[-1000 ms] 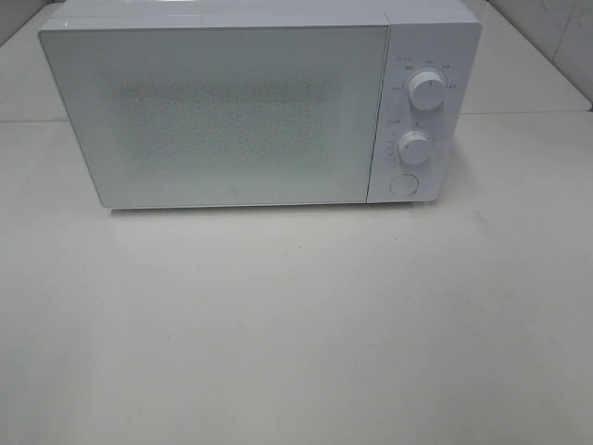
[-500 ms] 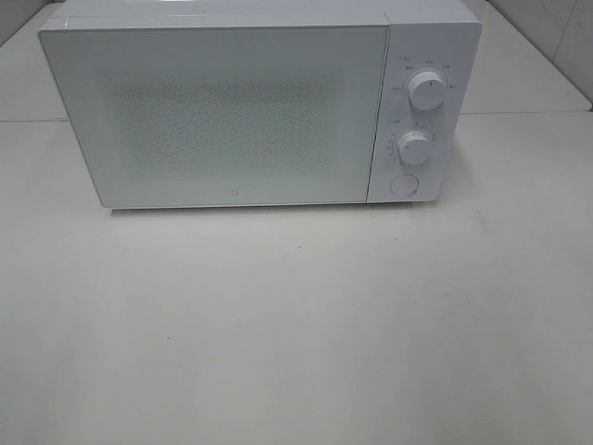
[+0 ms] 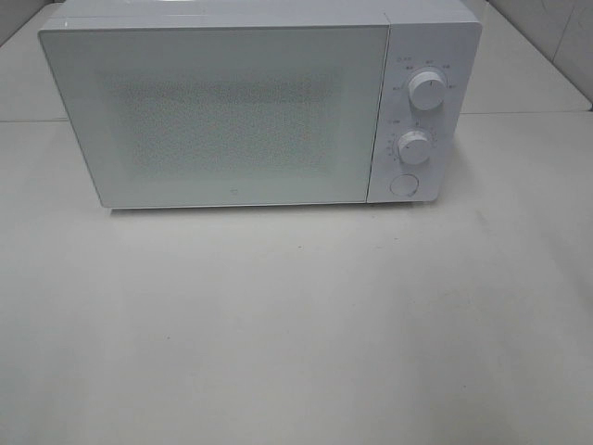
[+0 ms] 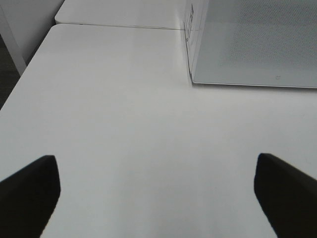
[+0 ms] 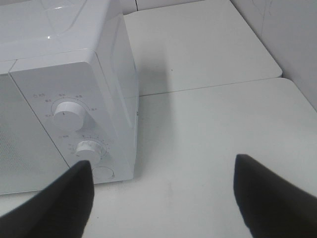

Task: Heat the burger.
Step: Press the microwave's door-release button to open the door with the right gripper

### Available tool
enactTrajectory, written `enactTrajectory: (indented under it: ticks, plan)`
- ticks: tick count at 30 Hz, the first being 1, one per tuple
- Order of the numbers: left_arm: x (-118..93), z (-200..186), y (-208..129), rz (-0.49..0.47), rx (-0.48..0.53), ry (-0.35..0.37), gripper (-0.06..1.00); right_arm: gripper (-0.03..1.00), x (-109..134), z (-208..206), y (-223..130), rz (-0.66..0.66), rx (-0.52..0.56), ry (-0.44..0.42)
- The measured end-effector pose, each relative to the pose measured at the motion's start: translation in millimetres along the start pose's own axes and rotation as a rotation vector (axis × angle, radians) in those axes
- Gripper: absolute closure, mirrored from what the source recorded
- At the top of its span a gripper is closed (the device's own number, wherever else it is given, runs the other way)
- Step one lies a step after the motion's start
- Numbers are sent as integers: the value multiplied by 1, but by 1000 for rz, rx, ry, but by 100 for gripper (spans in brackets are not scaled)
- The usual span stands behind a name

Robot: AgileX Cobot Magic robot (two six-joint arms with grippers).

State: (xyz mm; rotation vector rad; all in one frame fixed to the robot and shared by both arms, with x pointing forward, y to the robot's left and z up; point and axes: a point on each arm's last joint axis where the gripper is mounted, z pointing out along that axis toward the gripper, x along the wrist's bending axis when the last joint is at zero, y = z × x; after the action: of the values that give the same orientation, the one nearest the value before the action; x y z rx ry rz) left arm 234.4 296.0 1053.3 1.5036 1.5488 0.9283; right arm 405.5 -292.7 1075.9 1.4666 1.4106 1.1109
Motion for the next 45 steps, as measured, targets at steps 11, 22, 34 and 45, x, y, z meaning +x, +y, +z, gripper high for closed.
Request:
enactTrajectory:
  ticks: [11,22,34,45]
  plan:
    - [0,0,0,0,0,0,-4,75,3,49,-25,81,-24,48]
    - [0,0,0,0,0,0,-4,97,4,61,-64,436,-87,117]
    - [0,0,0,0,0,0,-4,97,4,83,-103,1069,7,105]
    - [0,0,0,0,0,0,-4,97,44,97,-138,1303,130,4]
